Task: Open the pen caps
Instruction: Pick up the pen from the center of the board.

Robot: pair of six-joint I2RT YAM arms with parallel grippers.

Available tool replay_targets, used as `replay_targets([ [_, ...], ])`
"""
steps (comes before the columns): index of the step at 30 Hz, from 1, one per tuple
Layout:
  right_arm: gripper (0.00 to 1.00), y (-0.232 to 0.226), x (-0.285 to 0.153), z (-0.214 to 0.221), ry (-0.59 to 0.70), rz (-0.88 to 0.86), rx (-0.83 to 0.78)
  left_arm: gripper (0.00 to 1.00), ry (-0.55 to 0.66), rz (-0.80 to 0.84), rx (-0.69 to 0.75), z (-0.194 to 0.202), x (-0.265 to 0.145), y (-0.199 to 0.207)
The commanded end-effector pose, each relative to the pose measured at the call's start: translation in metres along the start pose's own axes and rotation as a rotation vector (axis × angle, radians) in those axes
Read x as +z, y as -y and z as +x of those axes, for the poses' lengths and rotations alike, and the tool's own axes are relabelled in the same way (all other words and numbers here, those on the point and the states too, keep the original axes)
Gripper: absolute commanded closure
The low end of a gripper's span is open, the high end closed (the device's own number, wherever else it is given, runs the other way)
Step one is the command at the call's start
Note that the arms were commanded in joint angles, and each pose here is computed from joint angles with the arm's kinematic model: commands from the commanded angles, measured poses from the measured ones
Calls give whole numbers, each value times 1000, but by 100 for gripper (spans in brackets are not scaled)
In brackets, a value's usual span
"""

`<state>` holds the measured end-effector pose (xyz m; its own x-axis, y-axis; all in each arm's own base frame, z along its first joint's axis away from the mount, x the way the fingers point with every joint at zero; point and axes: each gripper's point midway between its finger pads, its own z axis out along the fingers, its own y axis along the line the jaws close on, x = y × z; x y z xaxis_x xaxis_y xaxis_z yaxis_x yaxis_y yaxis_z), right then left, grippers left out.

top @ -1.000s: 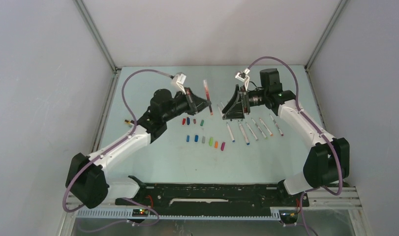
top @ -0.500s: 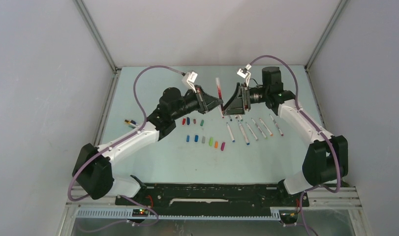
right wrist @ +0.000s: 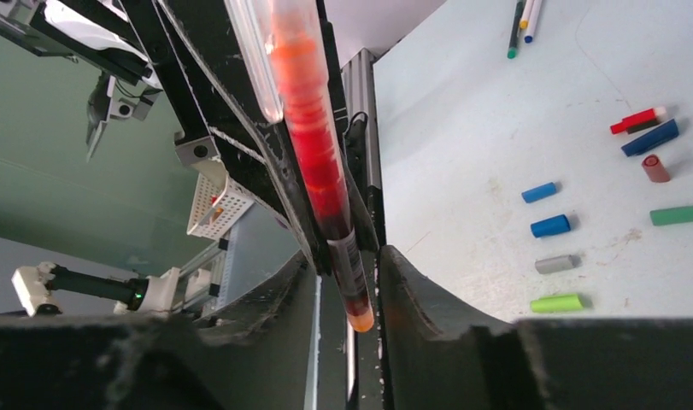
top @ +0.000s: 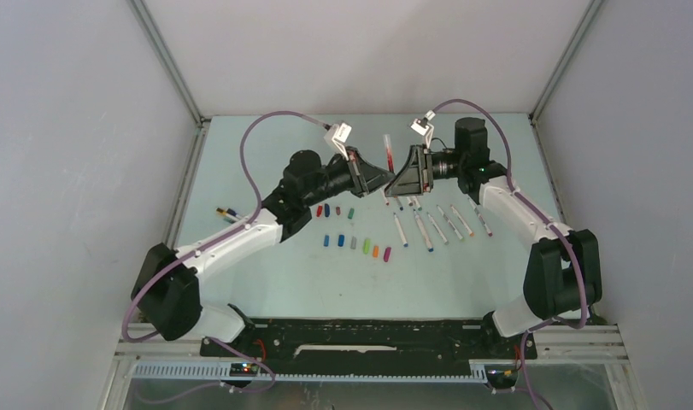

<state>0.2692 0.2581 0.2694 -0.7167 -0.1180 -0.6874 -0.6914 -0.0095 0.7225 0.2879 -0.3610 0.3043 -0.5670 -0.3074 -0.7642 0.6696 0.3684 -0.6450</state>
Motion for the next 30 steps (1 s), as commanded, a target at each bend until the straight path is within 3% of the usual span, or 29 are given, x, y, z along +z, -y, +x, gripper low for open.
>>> replay_targets([
  [1,72,-6,-1,-5,1,-26,-25,100,57,90,35,-28,6,33],
  [4,99,-5,-1,-5,0,-30,-26,96,62,87,36,-29,6,33],
  [8,100,-5,-1,-3,-8,-40,-24,80,76,41,47,-35,1,31],
  [16,100,-14,-2,5,-46,-117,-49,25,151,-58,90,-59,-24,27],
  [19,100,-19,-3,8,-62,-153,-72,8,190,-57,56,-67,-31,25],
  [24,100,-23,-2,13,-80,-187,-89,6,205,56,-71,-79,-30,28],
  [30,100,-23,1,16,-88,-198,-81,11,215,97,-74,-86,-25,34],
])
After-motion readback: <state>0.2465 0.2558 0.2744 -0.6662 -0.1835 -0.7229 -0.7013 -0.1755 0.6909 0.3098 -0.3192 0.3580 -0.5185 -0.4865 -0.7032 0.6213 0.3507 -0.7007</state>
